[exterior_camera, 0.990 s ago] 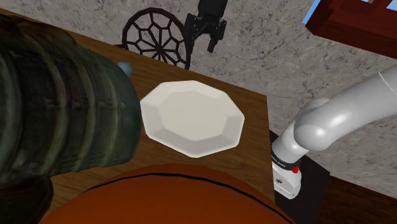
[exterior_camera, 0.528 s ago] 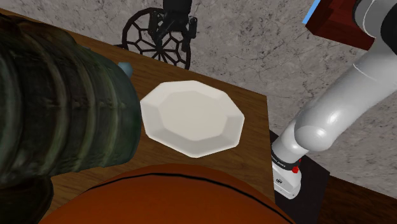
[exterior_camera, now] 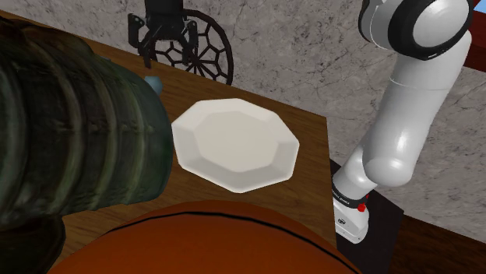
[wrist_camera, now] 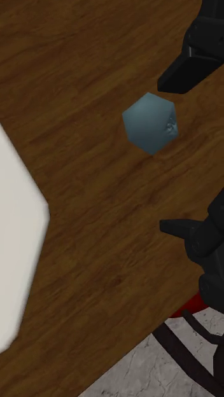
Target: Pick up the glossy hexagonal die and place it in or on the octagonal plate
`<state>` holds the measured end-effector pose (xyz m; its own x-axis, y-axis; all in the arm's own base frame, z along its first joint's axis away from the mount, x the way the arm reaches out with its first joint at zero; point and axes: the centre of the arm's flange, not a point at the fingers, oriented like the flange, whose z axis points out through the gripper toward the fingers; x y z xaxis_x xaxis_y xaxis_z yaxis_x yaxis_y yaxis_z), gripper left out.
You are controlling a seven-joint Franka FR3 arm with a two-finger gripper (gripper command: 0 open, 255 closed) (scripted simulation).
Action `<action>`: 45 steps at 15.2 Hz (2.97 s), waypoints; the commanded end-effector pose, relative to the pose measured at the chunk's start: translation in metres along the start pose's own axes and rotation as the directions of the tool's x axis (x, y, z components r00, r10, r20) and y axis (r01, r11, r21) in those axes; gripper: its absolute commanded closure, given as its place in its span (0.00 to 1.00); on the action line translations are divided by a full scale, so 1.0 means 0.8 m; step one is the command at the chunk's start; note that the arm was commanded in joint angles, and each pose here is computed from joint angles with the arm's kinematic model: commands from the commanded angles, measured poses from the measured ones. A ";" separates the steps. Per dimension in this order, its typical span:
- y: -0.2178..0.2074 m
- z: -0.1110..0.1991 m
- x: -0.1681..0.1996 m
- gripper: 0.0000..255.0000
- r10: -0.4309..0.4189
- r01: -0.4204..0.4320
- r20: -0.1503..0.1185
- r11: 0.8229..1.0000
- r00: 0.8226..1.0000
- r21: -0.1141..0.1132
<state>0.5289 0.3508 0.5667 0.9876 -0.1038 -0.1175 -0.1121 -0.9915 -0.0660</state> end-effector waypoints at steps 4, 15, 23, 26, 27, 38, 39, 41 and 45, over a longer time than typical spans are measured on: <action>-0.047 0.026 0.023 0.00 0.002 -0.002 0.020 1.000 1.000 -0.005; -0.047 0.062 0.022 0.00 0.002 -0.002 0.020 1.000 1.000 -0.005; -0.047 0.062 0.022 1.00 0.002 -0.002 0.020 1.000 1.000 -0.005; -0.047 0.062 0.022 1.00 0.002 -0.002 0.020 1.000 1.000 -0.005; -0.047 0.062 0.022 1.00 0.002 -0.002 0.020 1.000 1.000 -0.005; -0.051 -0.003 0.014 1.00 0.002 -0.002 0.020 1.000 1.000 -0.005; -0.052 -0.010 0.013 1.00 0.002 -0.002 0.020 1.000 1.000 -0.005; -0.052 -0.023 0.012 1.00 0.002 -0.002 0.020 1.000 1.000 -0.005; -0.054 -0.043 0.009 1.00 0.002 -0.002 0.020 1.000 1.000 -0.005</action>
<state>0.5449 0.3904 0.5996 0.9851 -0.1036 -0.1372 -0.1128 -0.9917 -0.0612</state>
